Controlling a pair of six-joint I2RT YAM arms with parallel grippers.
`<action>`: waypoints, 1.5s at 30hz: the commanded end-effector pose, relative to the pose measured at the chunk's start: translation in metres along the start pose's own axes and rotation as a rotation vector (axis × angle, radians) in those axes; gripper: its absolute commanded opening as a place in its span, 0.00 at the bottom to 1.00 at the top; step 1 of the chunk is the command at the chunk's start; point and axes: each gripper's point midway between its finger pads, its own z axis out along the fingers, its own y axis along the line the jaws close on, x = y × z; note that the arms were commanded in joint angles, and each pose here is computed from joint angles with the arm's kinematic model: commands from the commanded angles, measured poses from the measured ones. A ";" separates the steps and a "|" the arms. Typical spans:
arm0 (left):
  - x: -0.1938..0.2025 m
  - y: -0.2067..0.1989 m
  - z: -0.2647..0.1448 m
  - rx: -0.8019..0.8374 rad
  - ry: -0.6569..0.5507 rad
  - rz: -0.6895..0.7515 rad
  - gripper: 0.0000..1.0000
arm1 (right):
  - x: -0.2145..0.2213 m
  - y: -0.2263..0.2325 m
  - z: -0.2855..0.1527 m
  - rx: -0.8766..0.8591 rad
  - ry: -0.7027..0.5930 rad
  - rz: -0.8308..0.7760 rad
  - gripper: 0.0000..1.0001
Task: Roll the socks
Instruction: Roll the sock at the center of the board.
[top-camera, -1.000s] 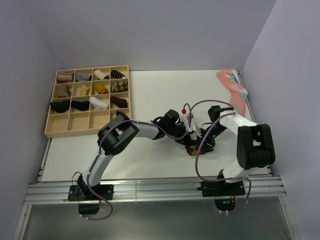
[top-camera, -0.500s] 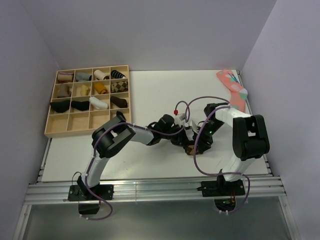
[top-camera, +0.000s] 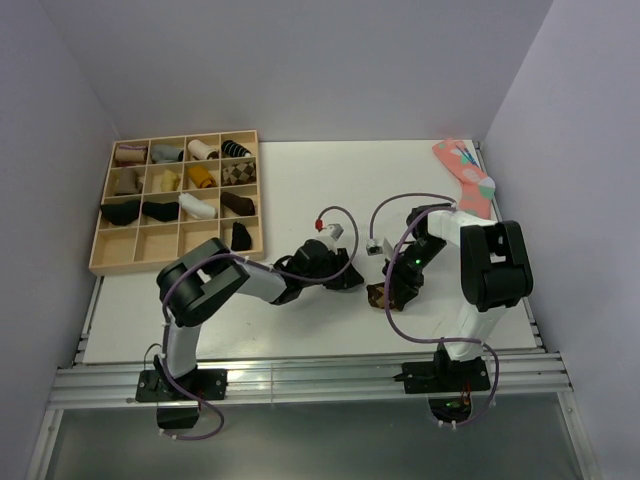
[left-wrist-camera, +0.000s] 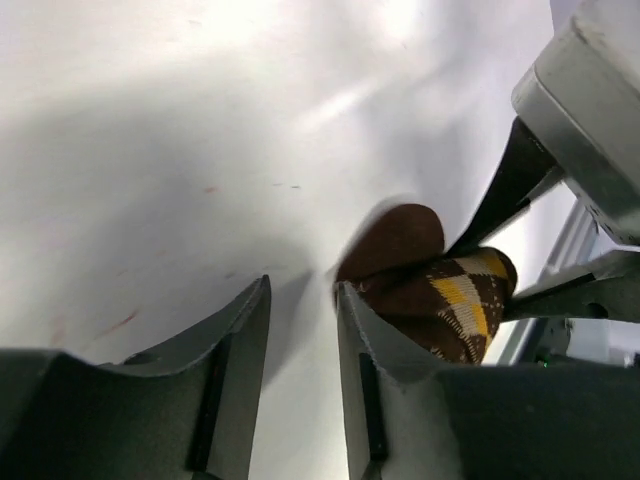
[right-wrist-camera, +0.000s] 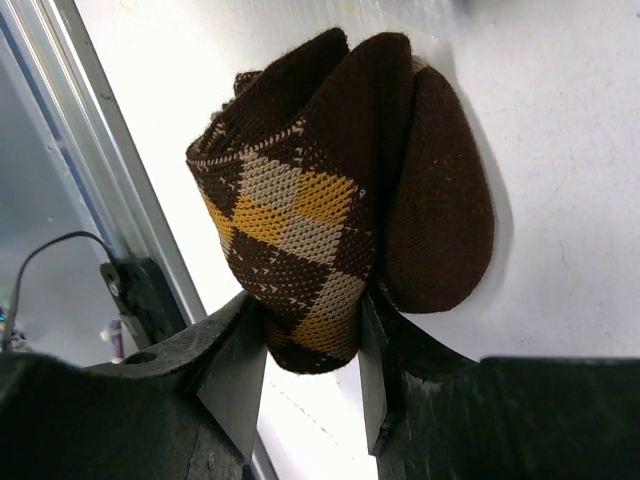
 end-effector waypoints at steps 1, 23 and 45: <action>-0.017 0.014 -0.014 -0.076 -0.121 -0.022 0.40 | 0.012 -0.014 0.005 0.045 0.068 0.047 0.38; 0.018 -0.064 -0.030 0.025 -0.347 -0.224 0.50 | -0.005 -0.016 0.013 -0.012 0.016 0.274 0.33; 0.065 -0.061 -0.014 -0.221 -0.354 -0.396 0.61 | -0.006 -0.035 0.009 0.017 -0.057 0.513 0.29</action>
